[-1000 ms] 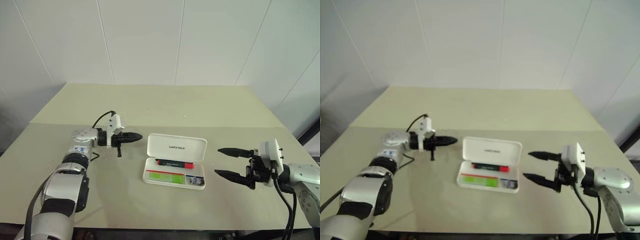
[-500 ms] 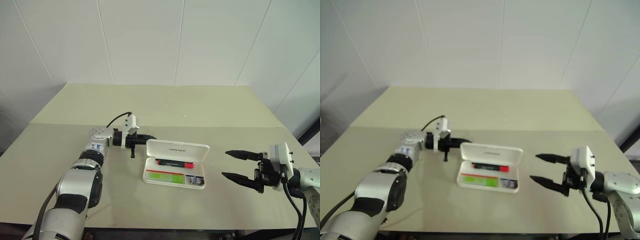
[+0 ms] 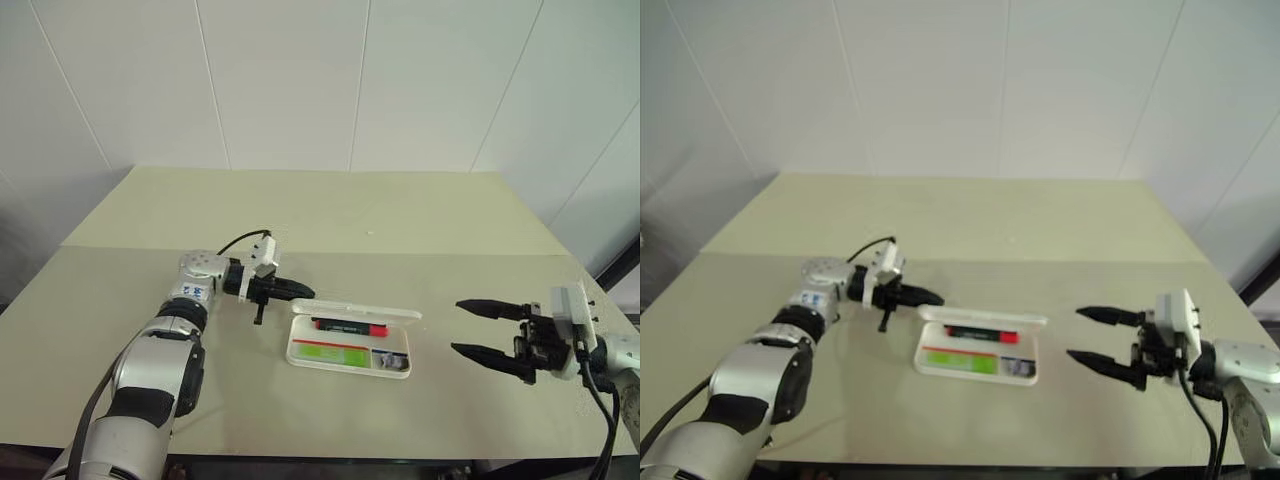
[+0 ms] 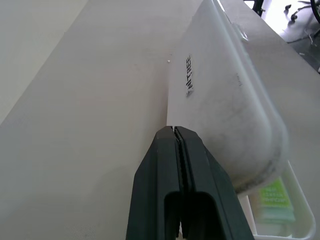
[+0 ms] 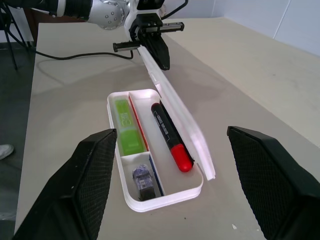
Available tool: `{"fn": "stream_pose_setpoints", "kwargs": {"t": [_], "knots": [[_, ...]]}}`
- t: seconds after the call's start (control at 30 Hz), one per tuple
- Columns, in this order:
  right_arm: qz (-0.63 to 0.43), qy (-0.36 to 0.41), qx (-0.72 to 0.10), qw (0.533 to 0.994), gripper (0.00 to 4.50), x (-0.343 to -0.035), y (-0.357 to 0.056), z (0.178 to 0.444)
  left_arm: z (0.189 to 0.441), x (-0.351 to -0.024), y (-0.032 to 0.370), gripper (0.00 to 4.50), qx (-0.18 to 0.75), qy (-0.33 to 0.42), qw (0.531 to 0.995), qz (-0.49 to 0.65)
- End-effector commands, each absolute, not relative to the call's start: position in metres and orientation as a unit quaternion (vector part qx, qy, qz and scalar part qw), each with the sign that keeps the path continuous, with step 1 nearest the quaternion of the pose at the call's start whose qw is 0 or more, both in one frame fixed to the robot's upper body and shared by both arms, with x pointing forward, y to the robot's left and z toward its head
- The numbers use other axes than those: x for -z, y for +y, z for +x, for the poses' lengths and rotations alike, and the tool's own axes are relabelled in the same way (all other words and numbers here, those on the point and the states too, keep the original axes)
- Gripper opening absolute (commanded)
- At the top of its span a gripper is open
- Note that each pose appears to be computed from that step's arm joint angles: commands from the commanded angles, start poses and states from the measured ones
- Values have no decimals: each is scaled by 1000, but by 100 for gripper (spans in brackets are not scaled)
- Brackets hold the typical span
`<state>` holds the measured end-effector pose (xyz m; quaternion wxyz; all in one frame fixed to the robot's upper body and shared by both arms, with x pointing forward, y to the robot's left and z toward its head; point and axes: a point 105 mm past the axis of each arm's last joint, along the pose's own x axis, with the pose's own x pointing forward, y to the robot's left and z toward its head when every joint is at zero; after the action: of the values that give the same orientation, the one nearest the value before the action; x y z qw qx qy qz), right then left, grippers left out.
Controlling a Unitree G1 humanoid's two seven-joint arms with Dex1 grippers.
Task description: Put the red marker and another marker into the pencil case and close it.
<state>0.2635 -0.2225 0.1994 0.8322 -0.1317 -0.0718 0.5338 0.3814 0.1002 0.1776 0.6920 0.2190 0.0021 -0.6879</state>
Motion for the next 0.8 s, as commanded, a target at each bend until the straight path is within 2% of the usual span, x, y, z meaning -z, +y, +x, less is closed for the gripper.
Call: {"fn": "stream_pose_setpoints", "kwargs": {"t": [0.03, 0.37, 0.5, 0.8], "knots": [[-162, -96, -527, 829, 450, -221, -237, 262, 367, -173, 97, 4, 732, 6, 628, 266], [-149, -101, -537, 824, 450, -230, -240, 262, 359, -159, 89, 4, 748, 16, 573, 335], [-146, -100, -546, 819, 450, -233, -249, 256, 355, -147, 89, 4, 751, 23, 535, 387], [-119, -122, -552, 816, 450, -250, -261, 249, 349, -134, 83, 4, 755, 15, 486, 440]]}}
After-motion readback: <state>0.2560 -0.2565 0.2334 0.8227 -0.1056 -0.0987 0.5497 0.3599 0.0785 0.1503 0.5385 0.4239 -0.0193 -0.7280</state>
